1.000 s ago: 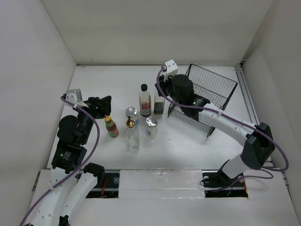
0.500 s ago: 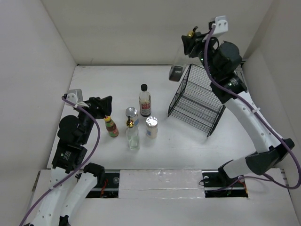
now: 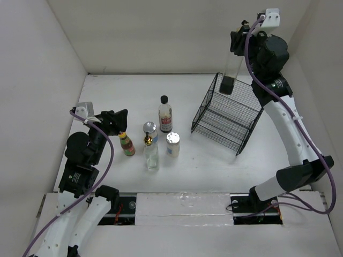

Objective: Organize the condiment bottles

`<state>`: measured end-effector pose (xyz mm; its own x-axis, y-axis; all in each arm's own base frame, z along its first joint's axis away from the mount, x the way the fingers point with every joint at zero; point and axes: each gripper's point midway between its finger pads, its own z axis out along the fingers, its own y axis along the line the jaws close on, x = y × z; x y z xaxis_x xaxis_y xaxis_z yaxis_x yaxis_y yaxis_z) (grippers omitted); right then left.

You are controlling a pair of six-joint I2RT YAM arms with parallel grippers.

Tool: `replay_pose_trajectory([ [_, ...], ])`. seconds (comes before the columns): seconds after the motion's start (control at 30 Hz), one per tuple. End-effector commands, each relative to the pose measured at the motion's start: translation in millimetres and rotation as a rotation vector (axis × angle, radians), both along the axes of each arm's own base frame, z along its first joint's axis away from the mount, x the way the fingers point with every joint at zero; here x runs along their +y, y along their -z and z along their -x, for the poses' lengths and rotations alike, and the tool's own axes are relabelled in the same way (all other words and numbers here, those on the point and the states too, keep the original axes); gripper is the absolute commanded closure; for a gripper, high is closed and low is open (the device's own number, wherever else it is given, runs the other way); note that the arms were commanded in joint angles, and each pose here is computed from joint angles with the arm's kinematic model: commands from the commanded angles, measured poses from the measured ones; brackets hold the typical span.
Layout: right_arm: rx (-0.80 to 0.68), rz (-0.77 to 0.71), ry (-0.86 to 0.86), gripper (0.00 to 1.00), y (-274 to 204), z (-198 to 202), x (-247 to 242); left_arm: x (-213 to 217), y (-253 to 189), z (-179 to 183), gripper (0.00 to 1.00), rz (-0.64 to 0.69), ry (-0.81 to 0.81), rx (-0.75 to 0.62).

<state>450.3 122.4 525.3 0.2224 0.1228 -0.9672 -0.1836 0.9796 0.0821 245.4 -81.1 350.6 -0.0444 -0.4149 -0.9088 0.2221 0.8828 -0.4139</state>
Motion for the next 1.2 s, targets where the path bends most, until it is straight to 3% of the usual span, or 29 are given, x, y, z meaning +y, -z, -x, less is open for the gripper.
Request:
replay_pose_trajectory([
  [0.0,-0.185,-0.043,0.045,0.82,-63.0,20.5,-20.0,-0.9,-8.9,0.4,0.44,0.007,0.009,-0.044],
  [0.53,-0.095,-0.053,0.137,0.83,-3.4,-23.1,-33.0,-3.9,-4.5,-3.3,0.44,0.001,0.018,-0.026],
  [1.17,0.082,-0.101,0.127,0.83,115.6,-54.1,-25.0,-3.9,-4.5,-3.3,0.44,0.001,0.018,-0.026],
])
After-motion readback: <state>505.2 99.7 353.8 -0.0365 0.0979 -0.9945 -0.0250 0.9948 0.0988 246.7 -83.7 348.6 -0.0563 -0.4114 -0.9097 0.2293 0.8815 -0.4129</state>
